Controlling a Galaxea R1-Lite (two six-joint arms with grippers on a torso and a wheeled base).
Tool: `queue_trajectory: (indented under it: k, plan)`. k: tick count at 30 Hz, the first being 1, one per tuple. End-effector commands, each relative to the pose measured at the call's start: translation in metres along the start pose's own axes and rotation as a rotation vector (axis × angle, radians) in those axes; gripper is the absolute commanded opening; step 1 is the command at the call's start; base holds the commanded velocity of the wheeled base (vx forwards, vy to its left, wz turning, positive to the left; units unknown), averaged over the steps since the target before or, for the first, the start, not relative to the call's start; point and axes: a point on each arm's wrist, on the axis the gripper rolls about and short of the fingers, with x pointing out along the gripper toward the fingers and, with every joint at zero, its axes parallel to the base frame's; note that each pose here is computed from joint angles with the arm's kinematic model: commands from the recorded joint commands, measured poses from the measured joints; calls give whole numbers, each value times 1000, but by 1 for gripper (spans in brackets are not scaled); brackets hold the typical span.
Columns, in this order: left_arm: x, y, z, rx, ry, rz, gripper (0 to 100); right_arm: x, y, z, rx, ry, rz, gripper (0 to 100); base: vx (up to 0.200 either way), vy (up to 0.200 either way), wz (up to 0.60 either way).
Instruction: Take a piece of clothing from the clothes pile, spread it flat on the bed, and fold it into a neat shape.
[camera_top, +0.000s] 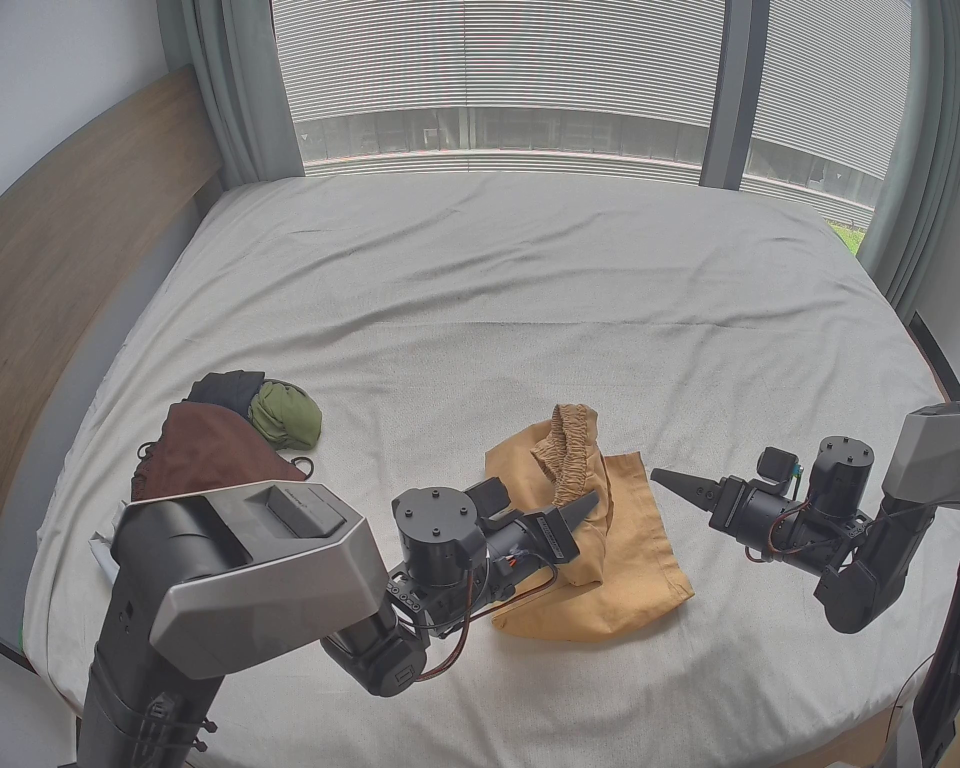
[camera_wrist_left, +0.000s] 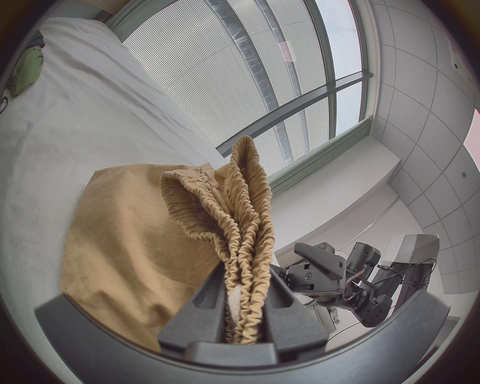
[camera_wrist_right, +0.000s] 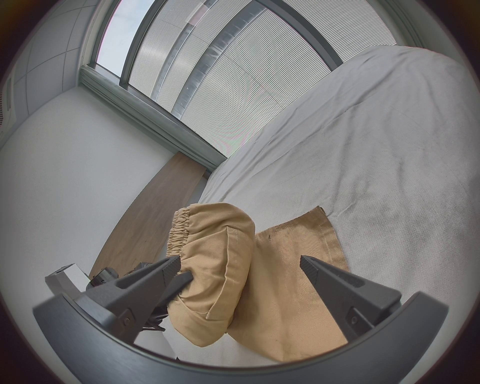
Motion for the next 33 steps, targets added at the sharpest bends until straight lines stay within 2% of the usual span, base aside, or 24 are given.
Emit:
queue_trajectory:
  k: [1,19,26,27,33]
  plan:
    - [8,-2,-8,-7,18,-6,0,0,-1,4,-1,-14,-2,100,0,0,0]
    - [19,4,-23,-9,48,0,0,-1,1,12,-11,-42,7,100,0,0,0]
    - [21,12,-25,-5,44,11,0,-1,1,13,-13,-47,11,100,0,0,0]
    - [22,13,-25,-4,43,12,100,-1,1,13,-14,-48,11,100,0,0,0]
    - [22,12,-22,2,23,17,100,-2,2,14,-16,-51,12,100,0,0,0]
